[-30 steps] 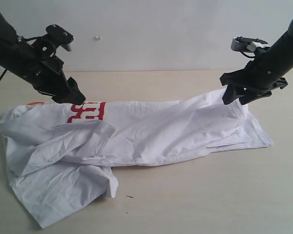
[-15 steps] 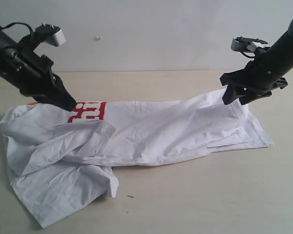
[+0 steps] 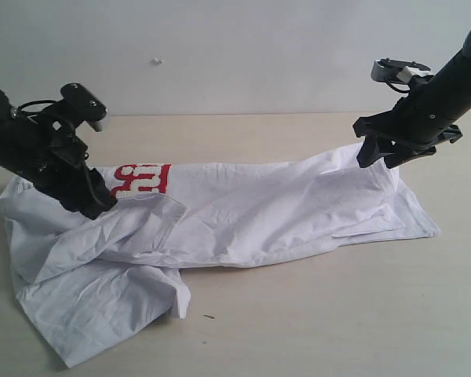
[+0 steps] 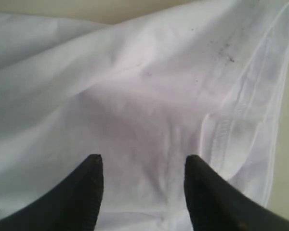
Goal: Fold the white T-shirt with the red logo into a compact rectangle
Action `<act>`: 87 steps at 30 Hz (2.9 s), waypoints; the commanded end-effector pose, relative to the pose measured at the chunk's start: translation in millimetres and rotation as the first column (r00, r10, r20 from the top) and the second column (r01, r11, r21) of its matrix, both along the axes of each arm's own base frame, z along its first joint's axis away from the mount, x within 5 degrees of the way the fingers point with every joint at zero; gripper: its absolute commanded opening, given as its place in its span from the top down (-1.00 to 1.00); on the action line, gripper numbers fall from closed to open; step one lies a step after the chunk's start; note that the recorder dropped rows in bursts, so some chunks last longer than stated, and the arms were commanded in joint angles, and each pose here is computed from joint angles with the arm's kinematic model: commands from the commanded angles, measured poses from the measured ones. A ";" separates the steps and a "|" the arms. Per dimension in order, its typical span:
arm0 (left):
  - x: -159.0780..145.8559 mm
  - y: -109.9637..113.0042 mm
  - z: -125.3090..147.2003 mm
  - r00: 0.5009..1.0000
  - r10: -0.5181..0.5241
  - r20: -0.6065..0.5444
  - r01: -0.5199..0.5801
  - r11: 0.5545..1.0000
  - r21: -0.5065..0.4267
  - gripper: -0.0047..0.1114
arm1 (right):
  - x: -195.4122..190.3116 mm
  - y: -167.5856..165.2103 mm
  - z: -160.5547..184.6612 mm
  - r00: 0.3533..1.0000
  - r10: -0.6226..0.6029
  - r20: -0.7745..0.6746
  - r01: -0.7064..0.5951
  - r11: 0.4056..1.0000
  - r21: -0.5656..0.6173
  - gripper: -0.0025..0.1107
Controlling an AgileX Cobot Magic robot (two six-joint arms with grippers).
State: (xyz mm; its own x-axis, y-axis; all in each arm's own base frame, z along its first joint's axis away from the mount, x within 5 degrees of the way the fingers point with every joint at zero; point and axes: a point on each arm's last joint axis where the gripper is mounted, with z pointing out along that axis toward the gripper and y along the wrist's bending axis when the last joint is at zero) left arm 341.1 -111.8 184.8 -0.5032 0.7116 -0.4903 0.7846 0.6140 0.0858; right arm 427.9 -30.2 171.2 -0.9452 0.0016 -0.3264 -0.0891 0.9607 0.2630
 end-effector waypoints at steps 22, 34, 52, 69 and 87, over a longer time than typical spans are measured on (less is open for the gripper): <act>31.4 -17.5 -26.2 0.985 -0.137 0.101 0.118 0.977 0.176 0.92 | 0.9 -1.7 1.9 1.000 0.011 0.007 -0.011 1.000 -0.016 0.07; 46.8 -31.0 2.3 0.953 -0.188 0.239 0.148 0.973 0.174 0.92 | 0.9 -1.6 2.0 1.000 0.008 0.007 -0.008 1.000 -0.013 0.07; 62.0 -31.1 2.8 0.917 -0.103 0.386 0.050 0.988 0.145 -0.24 | 1.3 -1.8 2.1 1.000 0.007 0.011 -0.007 1.000 -0.015 0.07; 40.9 -30.6 29.5 0.969 -0.013 0.246 0.005 0.999 0.034 0.01 | 0.4 -1.4 1.9 1.000 0.011 0.001 -0.011 1.000 -0.011 0.07; -138.7 -55.0 -11.9 0.991 -0.099 -0.095 0.109 0.987 0.114 -0.17 | 2.7 0.9 3.7 1.000 -0.014 0.019 0.014 1.000 0.025 0.07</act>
